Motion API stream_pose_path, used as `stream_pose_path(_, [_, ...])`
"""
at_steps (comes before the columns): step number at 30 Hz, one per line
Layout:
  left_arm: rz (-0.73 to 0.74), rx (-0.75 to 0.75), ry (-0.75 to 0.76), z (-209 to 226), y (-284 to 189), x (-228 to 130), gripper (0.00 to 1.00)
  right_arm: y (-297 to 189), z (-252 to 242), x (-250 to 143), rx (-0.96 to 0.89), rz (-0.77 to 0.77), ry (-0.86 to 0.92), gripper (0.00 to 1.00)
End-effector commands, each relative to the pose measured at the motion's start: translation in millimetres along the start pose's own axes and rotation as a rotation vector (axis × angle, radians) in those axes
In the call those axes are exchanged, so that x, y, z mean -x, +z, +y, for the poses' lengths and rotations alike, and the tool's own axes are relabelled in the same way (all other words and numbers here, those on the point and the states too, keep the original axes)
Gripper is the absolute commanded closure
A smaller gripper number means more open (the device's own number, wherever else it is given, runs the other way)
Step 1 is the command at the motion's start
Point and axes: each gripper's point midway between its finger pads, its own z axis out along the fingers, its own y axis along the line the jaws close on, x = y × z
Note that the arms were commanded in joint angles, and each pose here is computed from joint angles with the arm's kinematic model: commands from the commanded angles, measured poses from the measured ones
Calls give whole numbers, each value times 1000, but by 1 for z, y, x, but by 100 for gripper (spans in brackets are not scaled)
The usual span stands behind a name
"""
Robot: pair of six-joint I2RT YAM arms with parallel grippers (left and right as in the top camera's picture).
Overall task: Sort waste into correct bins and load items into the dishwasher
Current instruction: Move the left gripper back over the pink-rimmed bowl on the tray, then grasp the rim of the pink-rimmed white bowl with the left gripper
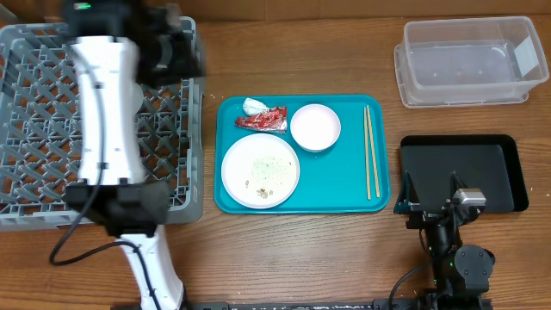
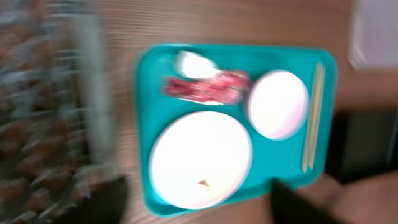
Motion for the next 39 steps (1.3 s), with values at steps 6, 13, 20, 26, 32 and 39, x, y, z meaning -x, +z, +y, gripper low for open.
stream_pose_path(6, [50, -30, 365, -112, 59, -35, 13, 0, -1, -1, -5, -7, -7, 0])
stream_pose_path(13, [-19, 107, 565, -156, 132, -51, 31, 0, -1, -1, -5, -7, -7, 0])
stream_pose_path(20, [-117, 206, 701, -190, 172, -71, 35, 0, -1, -1, -5, -7, -7, 0])
stream_pose_path(26, [-86, 254, 745, -186, 204, -85, 37, 0, -1, -1, -5, -7, -7, 0])
stream_pose_path(32, [34, 259, 835, -174, 229, -103, 31, 0, -1, -1, -5, -7, -7, 0])
stream_pose_path(39, [209, 268, 819, -146, 255, -127, 22, 0, -1, -1, -5, -7, -7, 0])
